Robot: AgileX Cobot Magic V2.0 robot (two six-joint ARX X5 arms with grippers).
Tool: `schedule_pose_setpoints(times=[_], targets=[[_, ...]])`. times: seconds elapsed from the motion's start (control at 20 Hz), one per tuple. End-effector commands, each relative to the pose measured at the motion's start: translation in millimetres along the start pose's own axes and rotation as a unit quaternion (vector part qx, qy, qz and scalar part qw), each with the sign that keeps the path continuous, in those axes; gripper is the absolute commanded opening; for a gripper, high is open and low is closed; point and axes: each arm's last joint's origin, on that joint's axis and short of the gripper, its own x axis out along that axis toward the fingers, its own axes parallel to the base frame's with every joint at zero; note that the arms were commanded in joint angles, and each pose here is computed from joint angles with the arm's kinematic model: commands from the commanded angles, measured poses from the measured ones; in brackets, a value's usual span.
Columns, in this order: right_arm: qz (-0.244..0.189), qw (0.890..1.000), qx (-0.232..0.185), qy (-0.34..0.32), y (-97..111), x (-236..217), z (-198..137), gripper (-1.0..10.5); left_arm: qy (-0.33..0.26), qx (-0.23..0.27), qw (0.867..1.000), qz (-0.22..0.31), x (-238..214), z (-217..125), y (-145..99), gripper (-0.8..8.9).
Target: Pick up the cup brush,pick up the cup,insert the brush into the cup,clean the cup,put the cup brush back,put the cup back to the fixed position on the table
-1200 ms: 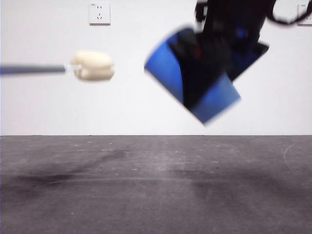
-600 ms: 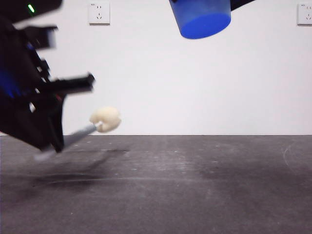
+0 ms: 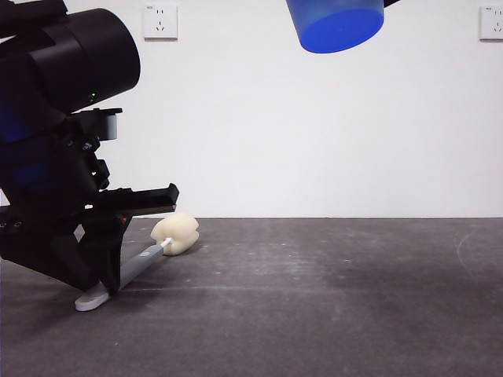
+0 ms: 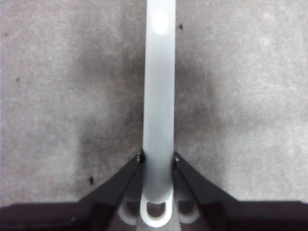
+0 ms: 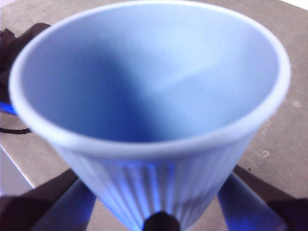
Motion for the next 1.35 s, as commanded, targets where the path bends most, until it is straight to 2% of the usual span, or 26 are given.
schedule_pose_setpoints(times=[0.05,0.15,0.25,0.3,0.35,0.65,0.8,1.0,1.35], targets=[[0.001,1.0,0.009,-0.005,0,0,1,-0.2,0.005,-0.002,1.0,0.003,4,-3,1,-0.07],[0.001,1.0,0.016,-0.005,0,0,1,-0.2,0.013,-0.008,1.0,-0.008,4,-3,1,0.58],[0.001,1.0,0.018,-0.005,0,0,1,-0.2,0.02,-0.008,1.0,-0.018,4,-3,0,2.61],[0.001,1.0,0.02,-0.004,0,0,1,-0.2,0.021,-0.008,1.0,-0.019,4,-3,0,3.32],[0.001,1.0,0.021,-0.004,0,0,1,-0.2,0.023,-0.008,0.999,-0.021,4,-4,0,3.51],[0.0,1.0,0.02,-0.006,0,0,2,-0.2,0.041,0.009,0.999,-0.024,1,-2,-1,3.51],[0.0,0.999,0.012,-0.03,1,6,7,-0.2,0.03,0.021,0.999,-0.032,-12,3,0,3.51],[-0.015,0.999,0.004,-0.048,-1,34,7,-0.2,-0.017,0.039,0.997,-0.059,-48,12,5,3.51],[-0.056,0.997,0.017,-0.058,-15,112,-42,-0.2,-0.117,0.036,0.984,-0.127,-133,11,32,3.51]])
